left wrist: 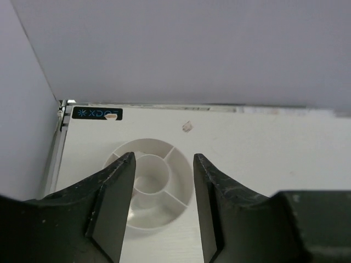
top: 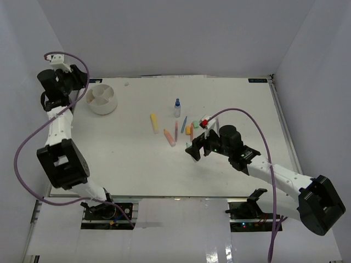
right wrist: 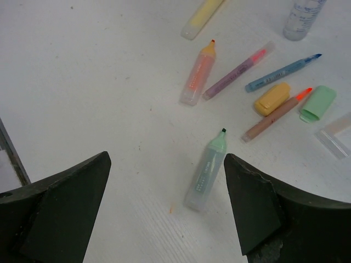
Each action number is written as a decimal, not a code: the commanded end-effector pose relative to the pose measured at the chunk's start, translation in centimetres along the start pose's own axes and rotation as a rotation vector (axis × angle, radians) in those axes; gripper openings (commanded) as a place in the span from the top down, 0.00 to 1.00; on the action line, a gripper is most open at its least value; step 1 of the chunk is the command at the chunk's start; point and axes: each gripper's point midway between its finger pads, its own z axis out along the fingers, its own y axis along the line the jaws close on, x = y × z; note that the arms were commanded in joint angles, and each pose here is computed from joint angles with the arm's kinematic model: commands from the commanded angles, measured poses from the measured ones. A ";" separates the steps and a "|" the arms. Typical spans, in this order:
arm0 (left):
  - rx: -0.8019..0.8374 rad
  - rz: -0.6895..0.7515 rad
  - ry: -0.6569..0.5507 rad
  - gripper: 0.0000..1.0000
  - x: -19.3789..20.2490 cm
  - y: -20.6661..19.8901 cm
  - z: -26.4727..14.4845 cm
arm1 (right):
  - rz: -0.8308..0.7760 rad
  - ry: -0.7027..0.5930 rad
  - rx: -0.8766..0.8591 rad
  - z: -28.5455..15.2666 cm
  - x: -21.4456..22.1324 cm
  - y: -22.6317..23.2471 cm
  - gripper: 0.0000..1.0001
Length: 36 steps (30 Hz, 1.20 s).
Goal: Sort the stationery into containers
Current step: Place the stationery in the storage box, then pick up the pen from the center of the board.
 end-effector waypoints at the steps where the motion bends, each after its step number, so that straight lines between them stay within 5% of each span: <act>1: -0.134 -0.212 -0.136 0.42 -5.2 -1.7 -5.6 | 0.046 -0.053 0.099 -1.0 -2.6 -1.3 0.10; 3: -0.134 -0.269 -0.148 0.39 -6.0 -3.4 -8.2 | 0.076 -0.049 0.148 -1.3 -2.7 -2.2 0.10; 12: 0.131 -0.530 0.081 0.34 1.8 -13.1 -13.8 | 0.156 -0.007 0.330 -2.8 -1.2 -5.5 0.10; 19: 0.169 -0.421 0.159 0.02 6.3 -17.6 -15.0 | 0.170 0.038 0.421 -3.9 1.0 -6.8 0.10; 26: 0.183 -0.428 0.301 0.02 11.6 -20.3 -15.8 | 0.192 0.118 0.478 -3.8 3.4 -7.8 0.07; 36: 0.046 -0.489 0.489 0.02 18.2 -18.7 -16.6 | 0.213 0.272 0.526 -2.7 6.8 -9.0 0.05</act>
